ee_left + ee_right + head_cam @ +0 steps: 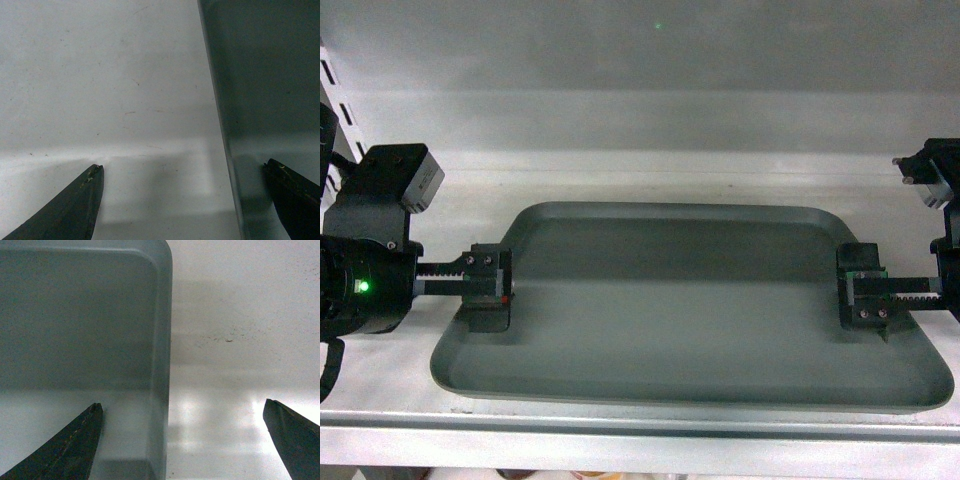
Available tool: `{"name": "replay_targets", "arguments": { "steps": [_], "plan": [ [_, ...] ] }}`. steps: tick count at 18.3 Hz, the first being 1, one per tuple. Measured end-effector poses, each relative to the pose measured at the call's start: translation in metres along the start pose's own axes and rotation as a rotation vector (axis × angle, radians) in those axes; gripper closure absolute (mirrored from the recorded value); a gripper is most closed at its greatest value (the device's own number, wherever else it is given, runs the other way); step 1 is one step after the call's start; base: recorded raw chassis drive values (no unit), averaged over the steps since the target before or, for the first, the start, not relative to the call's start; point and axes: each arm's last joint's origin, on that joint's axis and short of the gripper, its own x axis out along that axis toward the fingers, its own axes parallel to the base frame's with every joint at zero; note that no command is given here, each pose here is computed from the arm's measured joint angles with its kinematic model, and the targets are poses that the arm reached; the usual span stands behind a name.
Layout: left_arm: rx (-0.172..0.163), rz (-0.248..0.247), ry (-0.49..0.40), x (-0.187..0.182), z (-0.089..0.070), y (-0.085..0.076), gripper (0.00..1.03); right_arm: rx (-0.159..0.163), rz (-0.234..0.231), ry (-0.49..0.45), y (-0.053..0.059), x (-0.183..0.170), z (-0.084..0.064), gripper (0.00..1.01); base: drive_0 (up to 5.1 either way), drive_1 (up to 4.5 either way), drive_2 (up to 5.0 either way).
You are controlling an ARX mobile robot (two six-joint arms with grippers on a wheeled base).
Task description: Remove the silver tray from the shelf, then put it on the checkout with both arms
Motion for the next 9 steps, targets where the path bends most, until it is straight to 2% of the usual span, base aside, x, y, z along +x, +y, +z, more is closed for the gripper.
{"name": "replay_targets", "arguments": {
  "steps": [5,6,7,9],
  "plan": [
    [0.008,0.004,-0.003,0.0015,-0.0008,-0.0014,0.05,0.001,-0.001,0.001,0.0000,0.0012,-0.0008,0.03,0.0,0.00,0.0],
    [0.029,0.001,-0.012,0.0018,-0.0006,-0.0045,0.24,0.000,0.002,-0.002,0.0009,0.0012,-0.0006,0.18,0.0,0.00,0.0],
    [0.055,-0.008,-0.021,0.0015,0.0002,-0.0084,0.49,-0.013,0.005,-0.007,0.0066,0.0006,-0.0016,0.44,0.0,0.00,0.0],
    [0.074,-0.006,-0.024,0.0014,0.0003,-0.0097,0.65,-0.016,0.002,-0.009,0.0081,0.0003,-0.0024,0.60,0.0,0.00,0.0]
  ]
}}
